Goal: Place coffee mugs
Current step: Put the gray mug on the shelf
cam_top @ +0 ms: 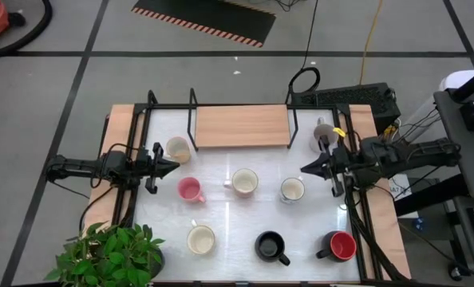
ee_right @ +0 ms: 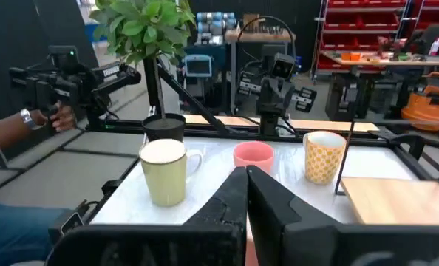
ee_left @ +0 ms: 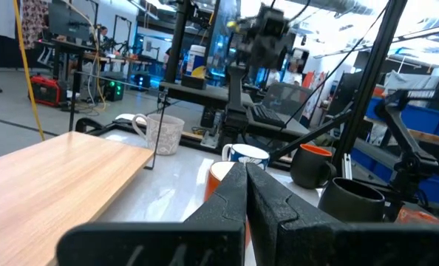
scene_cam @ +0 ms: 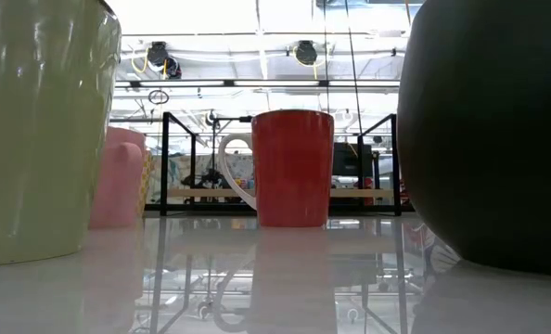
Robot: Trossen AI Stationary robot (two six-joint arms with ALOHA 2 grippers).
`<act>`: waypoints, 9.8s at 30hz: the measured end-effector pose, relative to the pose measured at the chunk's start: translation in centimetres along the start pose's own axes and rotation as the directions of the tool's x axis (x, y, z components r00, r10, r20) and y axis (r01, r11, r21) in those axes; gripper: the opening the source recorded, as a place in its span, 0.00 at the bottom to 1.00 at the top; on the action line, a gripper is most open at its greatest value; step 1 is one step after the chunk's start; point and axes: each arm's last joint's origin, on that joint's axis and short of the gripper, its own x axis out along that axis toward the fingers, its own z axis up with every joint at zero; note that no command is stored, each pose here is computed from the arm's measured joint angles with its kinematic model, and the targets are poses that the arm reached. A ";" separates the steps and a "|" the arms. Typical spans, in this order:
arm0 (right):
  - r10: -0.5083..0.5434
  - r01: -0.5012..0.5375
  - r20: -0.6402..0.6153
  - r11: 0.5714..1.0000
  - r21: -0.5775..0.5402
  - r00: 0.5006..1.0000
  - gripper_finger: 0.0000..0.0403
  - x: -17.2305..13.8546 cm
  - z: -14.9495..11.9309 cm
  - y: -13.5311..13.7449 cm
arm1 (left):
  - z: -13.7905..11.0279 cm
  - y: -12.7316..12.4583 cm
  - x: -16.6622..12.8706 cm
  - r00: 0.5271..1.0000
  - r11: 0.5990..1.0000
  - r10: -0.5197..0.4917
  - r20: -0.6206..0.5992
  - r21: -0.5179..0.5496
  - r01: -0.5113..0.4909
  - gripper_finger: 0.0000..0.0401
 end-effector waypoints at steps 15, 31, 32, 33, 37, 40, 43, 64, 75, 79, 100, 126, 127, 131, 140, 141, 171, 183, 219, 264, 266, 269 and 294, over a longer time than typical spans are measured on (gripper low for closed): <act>-0.114 0.119 -0.166 0.993 0.020 0.979 0.00 2.2 12.3 0.0 | 0.0 0.0 0.0 1.000 1.000 0.000 -0.001 0.000 0.000 0.00; -0.234 0.262 -0.458 0.965 -0.004 0.858 0.00 6.3 14.3 -0.5 | 0.0 0.0 0.0 1.000 1.000 0.001 -0.001 0.000 -0.001 0.00; -0.240 0.275 -0.483 0.961 0.003 0.842 0.00 6.6 14.0 -0.6 | 0.0 0.0 0.0 1.000 1.000 0.000 -0.001 0.000 0.000 0.00; -0.244 0.289 -0.506 0.957 0.012 0.827 0.00 6.7 13.7 -0.8 | 0.0 0.0 0.0 1.000 1.000 0.000 -0.002 0.000 0.000 0.00; -0.249 0.328 -0.588 0.944 0.030 0.770 0.00 8.1 12.5 -0.9 | 0.0 0.0 0.0 1.000 1.000 0.002 -0.001 0.000 -0.002 0.00; -0.248 0.326 -0.640 0.945 0.005 0.727 0.00 9.3 11.6 -0.9 | 0.0 0.1 0.0 1.000 1.000 0.021 0.003 0.000 -0.021 0.00; -0.247 0.314 -0.669 0.949 -0.022 0.701 0.00 10.3 10.9 -0.9 | 0.0 0.1 0.0 1.000 1.000 0.029 0.003 -0.003 -0.029 0.00; -0.459 0.436 -0.609 0.878 -0.199 0.647 0.00 10.6 10.0 0.5 | 9.0 -2.0 -0.4 0.997 0.999 -0.021 -0.069 -0.048 0.017 0.00; -0.375 0.470 -0.711 0.880 -0.070 0.595 0.00 10.6 5.7 2.6 | 17.2 -4.1 2.9 0.981 0.998 0.009 -0.193 0.060 0.003 0.00; -0.334 0.466 -0.745 0.884 -0.035 0.577 0.00 10.6 4.4 3.5 | 18.9 -4.7 4.4 0.957 0.997 0.029 -0.290 0.072 -0.009 0.00; -0.302 0.606 -0.858 0.796 0.013 0.415 0.00 8.7 2.2 5.3 | 11.5 -6.0 13.0 0.723 0.969 0.098 -0.684 0.232 0.088 0.00; -0.437 0.593 -0.889 0.682 -0.428 -0.138 0.56 5.4 -4.1 -0.7 | 10.0 -6.0 14.3 0.684 0.963 0.118 -0.720 0.251 0.098 0.00; -0.433 0.598 -0.887 0.673 -0.435 -0.159 0.57 5.1 -4.5 -1.1 | 10.0 -6.0 14.3 0.684 0.963 0.118 -0.720 0.250 0.097 0.00; -0.429 0.600 -0.877 0.651 -0.466 -0.216 0.59 3.8 -5.6 -2.3 | 10.0 -6.0 14.3 0.684 0.963 0.118 -0.720 0.250 0.097 0.00; -0.469 0.638 -0.871 0.627 -0.447 -0.148 0.59 0.4 -5.8 -3.6 | 10.0 -6.0 14.3 0.685 0.963 0.117 -0.719 0.250 0.097 0.00; -0.470 0.642 -0.872 0.629 -0.438 -0.134 0.59 0.1 -5.8 -3.7 | 10.0 -6.0 14.3 0.689 0.963 0.116 -0.715 0.250 0.097 0.00; -0.454 0.390 -0.891 0.816 -0.427 -0.026 0.66 0.2 -9.0 -8.2 | 10.6 -6.2 14.9 0.748 0.944 0.092 -0.657 0.296 0.144 0.00; -0.410 0.413 -0.911 0.823 -0.391 -0.044 0.48 -0.4 -11.2 -9.2 | 10.6 -6.2 14.9 0.746 0.937 0.092 -0.660 0.310 0.158 0.00; -0.593 0.549 -0.804 0.659 -0.513 -0.040 0.01 -0.3 -1.4 -10.1 | 10.6 -6.2 14.9 0.746 0.949 0.092 -0.659 0.285 0.135 0.00; -0.671 0.287 -0.706 0.738 -0.611 0.224 0.01 10.9 14.4 -22.6 | 9.7 -6.2 15.5 0.724 0.970 0.102 -0.683 0.231 0.082 0.00; -0.630 0.285 -0.744 0.772 -0.568 0.223 0.01 11.1 13.6 -23.1 | 9.5 -6.2 15.7 0.720 0.969 0.103 -0.687 0.232 0.083 0.00; -0.556 0.276 -0.797 0.825 -0.494 0.235 0.01 11.6 12.5 -23.7 | 9.1 -6.1 15.9 0.708 0.968 0.108 -0.697 0.236 0.085 0.00; -0.220 0.138 -0.955 0.971 -0.195 0.197 0.02 13.4 4.0 -26.9 | 8.6 -7.9 15.5 0.695 0.959 0.052 -0.718 0.229 0.165 0.00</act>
